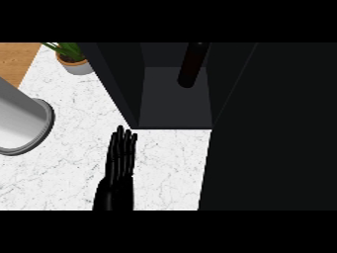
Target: Pick up the wine, place it into the cabinet and close the cabinet
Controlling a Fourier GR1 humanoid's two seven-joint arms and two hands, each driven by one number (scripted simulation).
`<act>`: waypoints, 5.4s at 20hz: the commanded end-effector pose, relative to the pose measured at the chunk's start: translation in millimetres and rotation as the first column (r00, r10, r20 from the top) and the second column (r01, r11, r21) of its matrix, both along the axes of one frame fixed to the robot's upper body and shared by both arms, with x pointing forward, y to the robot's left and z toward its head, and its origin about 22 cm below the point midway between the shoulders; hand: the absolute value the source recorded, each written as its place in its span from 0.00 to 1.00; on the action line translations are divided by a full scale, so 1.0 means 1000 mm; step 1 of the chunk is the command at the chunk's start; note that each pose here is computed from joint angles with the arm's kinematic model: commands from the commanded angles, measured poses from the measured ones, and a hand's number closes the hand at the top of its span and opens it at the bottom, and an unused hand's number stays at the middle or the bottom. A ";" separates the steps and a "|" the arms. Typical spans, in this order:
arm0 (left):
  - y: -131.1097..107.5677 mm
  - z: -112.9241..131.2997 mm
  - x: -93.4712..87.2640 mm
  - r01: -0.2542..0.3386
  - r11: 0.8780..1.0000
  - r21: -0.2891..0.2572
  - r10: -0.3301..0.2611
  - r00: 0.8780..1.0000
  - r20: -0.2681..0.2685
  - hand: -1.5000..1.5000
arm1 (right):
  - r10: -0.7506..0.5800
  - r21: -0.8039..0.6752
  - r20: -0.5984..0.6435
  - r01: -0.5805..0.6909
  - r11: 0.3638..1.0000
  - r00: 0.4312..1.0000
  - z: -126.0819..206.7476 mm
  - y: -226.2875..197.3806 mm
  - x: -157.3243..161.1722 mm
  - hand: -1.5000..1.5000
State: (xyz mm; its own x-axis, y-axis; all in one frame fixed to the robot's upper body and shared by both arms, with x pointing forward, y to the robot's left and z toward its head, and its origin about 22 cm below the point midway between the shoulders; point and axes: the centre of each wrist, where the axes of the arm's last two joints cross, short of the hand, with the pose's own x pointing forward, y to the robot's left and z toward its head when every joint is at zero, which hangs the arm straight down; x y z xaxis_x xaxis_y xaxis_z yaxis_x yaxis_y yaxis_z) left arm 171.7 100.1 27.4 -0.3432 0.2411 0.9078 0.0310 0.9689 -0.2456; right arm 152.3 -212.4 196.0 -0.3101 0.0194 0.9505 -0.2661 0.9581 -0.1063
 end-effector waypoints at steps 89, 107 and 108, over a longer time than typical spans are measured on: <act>0.233 0.065 -0.003 0.019 1.000 0.007 -0.020 0.999 0.036 0.00 | 0.202 -0.129 -0.013 -0.202 0.971 0.979 0.059 0.220 0.189 1.00; 0.211 0.069 0.019 0.040 0.999 -0.015 -0.039 0.999 0.027 0.00 | 0.117 -0.252 0.056 -0.099 0.962 0.992 0.025 0.181 0.244 1.00; 0.208 0.076 0.014 0.064 0.998 -0.013 -0.063 0.997 0.050 0.00 | 0.093 -0.238 0.060 -0.077 0.968 0.994 0.039 0.164 0.254 1.00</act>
